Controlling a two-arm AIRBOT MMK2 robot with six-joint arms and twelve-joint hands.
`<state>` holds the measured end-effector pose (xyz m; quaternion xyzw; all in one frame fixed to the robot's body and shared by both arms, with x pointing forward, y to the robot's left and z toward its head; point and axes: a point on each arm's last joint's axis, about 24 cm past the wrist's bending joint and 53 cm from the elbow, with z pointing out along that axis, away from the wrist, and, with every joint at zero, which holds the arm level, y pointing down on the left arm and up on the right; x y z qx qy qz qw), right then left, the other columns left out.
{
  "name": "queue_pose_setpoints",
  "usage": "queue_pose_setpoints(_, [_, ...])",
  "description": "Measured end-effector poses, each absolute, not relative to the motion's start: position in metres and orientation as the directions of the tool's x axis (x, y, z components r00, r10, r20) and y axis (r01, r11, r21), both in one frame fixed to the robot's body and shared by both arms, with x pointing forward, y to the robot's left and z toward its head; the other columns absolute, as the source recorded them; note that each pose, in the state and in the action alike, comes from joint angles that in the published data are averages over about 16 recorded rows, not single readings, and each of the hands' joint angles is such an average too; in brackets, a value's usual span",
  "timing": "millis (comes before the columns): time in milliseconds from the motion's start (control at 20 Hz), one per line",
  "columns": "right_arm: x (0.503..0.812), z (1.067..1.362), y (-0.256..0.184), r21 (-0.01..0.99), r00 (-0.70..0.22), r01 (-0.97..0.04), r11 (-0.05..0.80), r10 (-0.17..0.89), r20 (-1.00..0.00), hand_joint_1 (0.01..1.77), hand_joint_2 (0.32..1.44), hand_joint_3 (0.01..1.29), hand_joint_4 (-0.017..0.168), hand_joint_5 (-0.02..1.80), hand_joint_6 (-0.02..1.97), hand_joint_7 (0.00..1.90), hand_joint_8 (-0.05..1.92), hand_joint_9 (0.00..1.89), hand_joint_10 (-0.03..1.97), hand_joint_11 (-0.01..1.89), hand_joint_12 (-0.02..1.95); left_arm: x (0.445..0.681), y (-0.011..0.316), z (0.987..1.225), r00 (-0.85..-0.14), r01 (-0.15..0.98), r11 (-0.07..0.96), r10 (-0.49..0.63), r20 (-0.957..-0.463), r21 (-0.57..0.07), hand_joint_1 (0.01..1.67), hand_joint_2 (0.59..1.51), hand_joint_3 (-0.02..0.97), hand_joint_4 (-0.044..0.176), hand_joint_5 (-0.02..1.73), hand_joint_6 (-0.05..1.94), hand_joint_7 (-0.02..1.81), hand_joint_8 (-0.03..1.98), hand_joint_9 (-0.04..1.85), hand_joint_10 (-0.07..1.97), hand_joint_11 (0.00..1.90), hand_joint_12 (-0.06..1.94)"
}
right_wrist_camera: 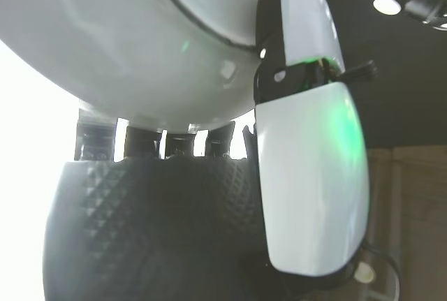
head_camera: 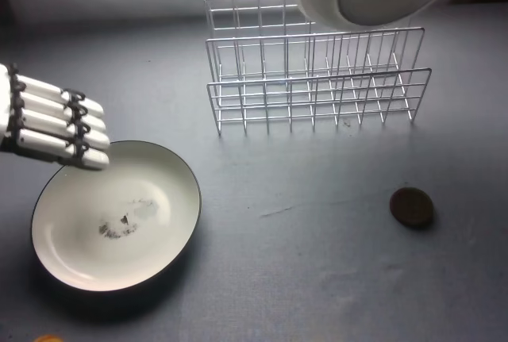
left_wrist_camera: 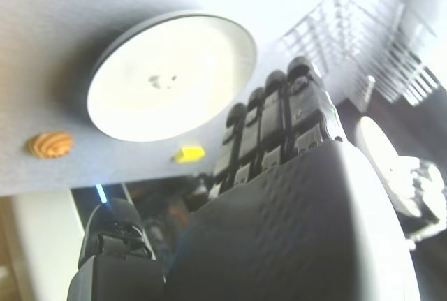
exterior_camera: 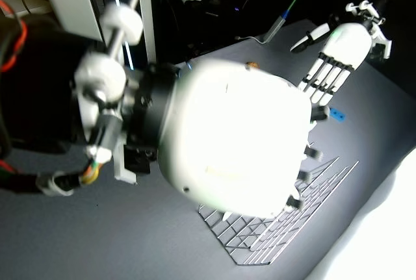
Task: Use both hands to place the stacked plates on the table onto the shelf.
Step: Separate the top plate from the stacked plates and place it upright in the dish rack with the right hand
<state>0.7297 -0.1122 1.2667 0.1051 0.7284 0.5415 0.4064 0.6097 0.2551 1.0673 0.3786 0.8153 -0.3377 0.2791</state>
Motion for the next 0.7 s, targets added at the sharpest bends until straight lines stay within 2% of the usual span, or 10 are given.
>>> queue_pose_setpoints(350, [0.752,1.246,-0.111,0.873,-0.635,-0.247,0.421,0.61,-0.474,1.25,0.98,0.01,0.034,1.01,0.87,1.1,0.77,1.32,0.0,0.85,1.16,0.604,0.263,1.043,-0.574,0.798,0.503,0.469,-0.671,-0.332,0.01,1.081,0.011,0.002,0.02,0.02,0.02,-0.01,0.02,0.02,0.01,0.0])
queue_pose_setpoints(700, [0.765,1.23,-0.098,0.876,-0.635,-0.216,0.43,0.62,-0.461,1.25,0.98,0.01,0.033,1.01,0.86,1.12,0.72,1.33,0.0,0.88,1.16,0.604,0.272,1.035,-0.578,0.795,0.518,0.486,-0.656,-0.316,0.01,1.082,0.011,0.002,0.02,0.02,0.02,-0.01,0.02,0.02,0.01,0.0])
